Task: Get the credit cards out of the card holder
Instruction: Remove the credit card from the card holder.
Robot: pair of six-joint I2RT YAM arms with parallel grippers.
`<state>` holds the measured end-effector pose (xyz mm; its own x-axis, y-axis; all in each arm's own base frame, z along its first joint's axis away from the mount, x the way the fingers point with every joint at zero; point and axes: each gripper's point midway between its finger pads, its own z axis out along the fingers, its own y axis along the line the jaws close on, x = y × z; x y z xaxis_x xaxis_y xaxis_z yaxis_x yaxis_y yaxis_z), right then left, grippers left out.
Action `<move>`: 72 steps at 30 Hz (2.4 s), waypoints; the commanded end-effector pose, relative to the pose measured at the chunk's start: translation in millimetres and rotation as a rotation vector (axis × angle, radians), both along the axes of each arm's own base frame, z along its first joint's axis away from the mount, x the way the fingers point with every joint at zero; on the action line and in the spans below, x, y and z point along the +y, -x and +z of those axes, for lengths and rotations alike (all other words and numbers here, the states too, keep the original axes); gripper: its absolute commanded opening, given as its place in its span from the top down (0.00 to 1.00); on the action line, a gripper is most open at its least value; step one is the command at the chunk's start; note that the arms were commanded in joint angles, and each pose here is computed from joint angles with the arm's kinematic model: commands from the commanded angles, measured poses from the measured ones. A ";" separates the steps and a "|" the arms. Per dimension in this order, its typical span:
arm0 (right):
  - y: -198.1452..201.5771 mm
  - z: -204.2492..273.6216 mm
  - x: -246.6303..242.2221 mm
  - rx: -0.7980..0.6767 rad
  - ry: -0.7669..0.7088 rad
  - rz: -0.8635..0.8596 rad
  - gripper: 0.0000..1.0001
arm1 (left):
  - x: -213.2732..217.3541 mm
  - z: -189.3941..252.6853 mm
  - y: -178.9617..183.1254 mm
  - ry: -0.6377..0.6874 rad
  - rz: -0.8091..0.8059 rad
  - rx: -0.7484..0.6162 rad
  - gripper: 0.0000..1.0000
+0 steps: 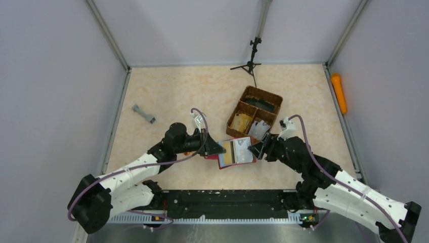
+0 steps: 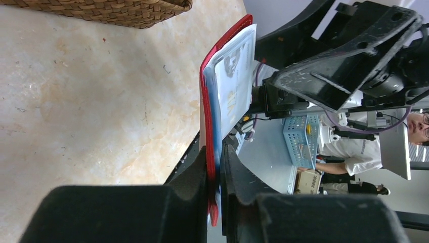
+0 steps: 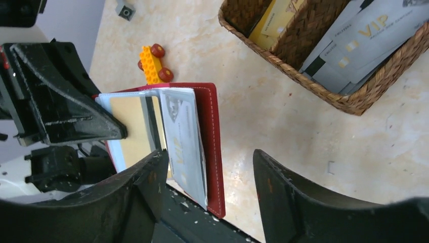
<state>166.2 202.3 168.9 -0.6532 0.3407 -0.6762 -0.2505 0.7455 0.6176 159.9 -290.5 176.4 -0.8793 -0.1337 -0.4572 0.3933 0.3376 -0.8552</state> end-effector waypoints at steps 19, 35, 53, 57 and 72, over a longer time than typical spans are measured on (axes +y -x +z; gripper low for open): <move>13.0 8.5 62.3 0.026 -0.074 0.291 0.46 | -14.3 51.3 3.6 0.170 -0.097 -0.100 0.95; 40.1 82.4 69.8 -0.098 -0.536 0.398 0.65 | -10.3 82.6 24.9 0.308 -0.174 -0.140 0.95; 48.6 109.5 62.5 -0.164 -0.707 0.415 0.92 | -6.5 94.2 35.8 0.348 -0.215 -0.165 0.92; 43.8 106.0 60.0 -0.157 -0.678 0.380 1.00 | -5.3 93.5 32.3 0.338 -0.188 -0.173 0.87; 23.0 90.0 25.4 -0.173 -0.517 0.162 1.00 | 16.0 76.0 7.0 0.279 -0.029 -0.138 1.00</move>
